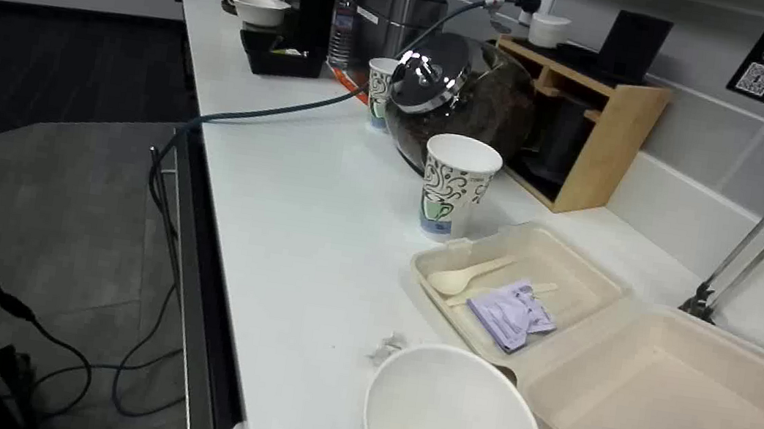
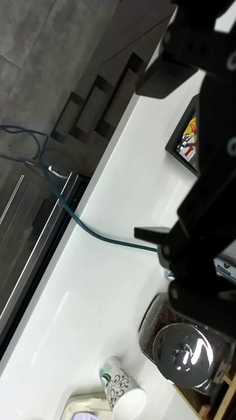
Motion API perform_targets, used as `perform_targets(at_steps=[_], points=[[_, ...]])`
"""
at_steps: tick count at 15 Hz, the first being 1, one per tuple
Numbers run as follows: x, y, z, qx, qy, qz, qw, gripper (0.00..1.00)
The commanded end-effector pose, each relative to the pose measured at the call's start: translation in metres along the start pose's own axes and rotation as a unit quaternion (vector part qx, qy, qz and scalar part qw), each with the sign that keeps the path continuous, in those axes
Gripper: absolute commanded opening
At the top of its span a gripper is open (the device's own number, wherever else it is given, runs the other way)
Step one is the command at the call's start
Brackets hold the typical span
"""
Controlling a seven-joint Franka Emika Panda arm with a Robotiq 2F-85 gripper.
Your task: Open the lid of the coffee maker
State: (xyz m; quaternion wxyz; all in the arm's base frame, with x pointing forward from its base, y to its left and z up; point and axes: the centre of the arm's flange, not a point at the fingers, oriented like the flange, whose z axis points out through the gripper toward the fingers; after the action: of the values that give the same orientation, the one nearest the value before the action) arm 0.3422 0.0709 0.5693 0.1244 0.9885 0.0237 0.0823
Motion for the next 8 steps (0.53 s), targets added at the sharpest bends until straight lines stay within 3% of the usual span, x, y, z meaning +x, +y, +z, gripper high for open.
perform_targets(at_steps=[1, 6, 8], points=[[0.000, 0.000, 0.000, 0.000, 0.000, 0.000, 1.0000, 1.00], [0.000, 0.000, 0.000, 0.000, 0.000, 0.000, 1.0000, 1.00], [0.018, -0.017, -0.002, 0.056, 0.001, 0.036, 0.9978, 1.00]])
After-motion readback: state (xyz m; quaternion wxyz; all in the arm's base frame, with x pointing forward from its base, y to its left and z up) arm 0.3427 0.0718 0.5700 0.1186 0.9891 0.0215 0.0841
